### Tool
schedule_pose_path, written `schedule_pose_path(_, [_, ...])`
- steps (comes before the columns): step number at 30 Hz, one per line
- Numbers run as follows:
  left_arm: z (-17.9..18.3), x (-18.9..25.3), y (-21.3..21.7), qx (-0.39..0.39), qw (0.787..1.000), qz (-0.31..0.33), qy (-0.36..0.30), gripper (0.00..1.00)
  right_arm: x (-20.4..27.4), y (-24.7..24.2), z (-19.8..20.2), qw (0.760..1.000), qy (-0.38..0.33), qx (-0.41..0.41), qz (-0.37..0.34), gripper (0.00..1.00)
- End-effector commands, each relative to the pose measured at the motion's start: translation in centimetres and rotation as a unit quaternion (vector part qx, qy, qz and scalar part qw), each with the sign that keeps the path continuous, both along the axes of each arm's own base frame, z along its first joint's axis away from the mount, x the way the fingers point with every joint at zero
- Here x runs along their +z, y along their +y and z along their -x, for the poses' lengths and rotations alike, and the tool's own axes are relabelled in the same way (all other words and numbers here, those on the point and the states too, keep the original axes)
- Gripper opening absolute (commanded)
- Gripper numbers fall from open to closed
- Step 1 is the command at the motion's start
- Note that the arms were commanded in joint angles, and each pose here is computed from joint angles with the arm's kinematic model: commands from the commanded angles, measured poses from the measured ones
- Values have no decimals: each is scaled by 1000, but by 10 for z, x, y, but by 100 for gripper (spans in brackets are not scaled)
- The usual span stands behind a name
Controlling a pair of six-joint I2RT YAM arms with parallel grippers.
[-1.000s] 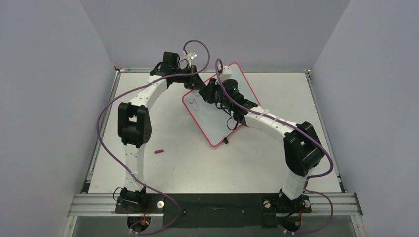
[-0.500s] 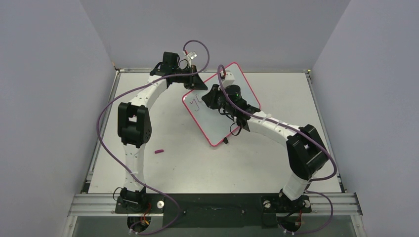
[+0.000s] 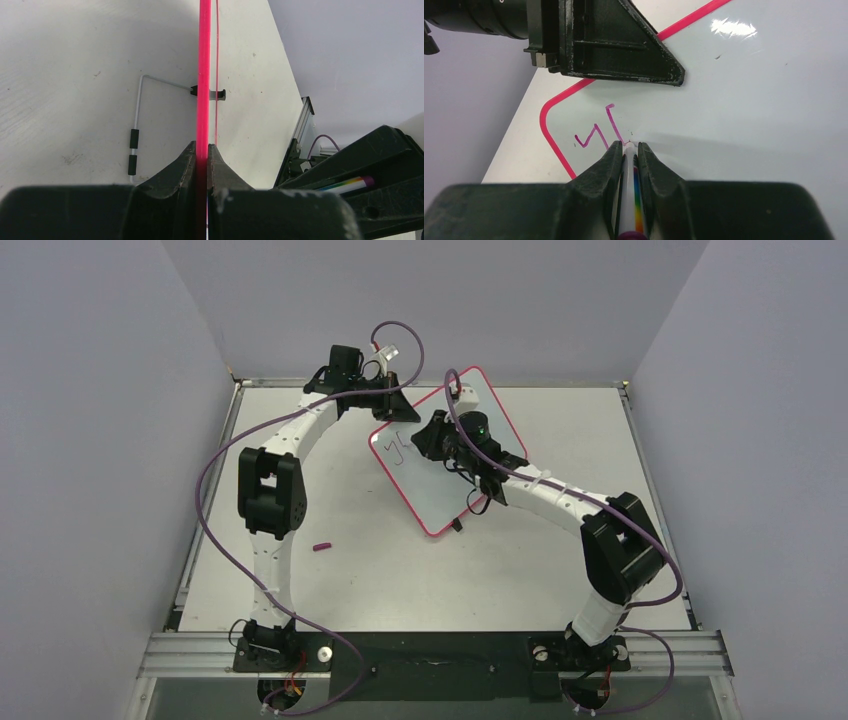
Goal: Write a sentence on the whiteboard
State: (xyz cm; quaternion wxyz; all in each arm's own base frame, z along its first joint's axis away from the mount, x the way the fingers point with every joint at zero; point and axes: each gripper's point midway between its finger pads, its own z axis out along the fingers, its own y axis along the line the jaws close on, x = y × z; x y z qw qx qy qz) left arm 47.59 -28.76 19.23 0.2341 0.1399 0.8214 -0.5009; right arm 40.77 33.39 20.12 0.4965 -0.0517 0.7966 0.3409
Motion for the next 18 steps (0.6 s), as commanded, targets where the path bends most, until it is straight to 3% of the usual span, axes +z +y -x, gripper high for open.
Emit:
schedule_pose_path(1, [15, 60, -9, -25, 997, 38, -58, 0, 9, -10, -19, 999, -2, -34, 1, 0])
schedule_pose_path(18, [16, 60, -9, -26, 997, 40, -58, 0, 28, 14, -33, 999, -11, -11, -30, 0])
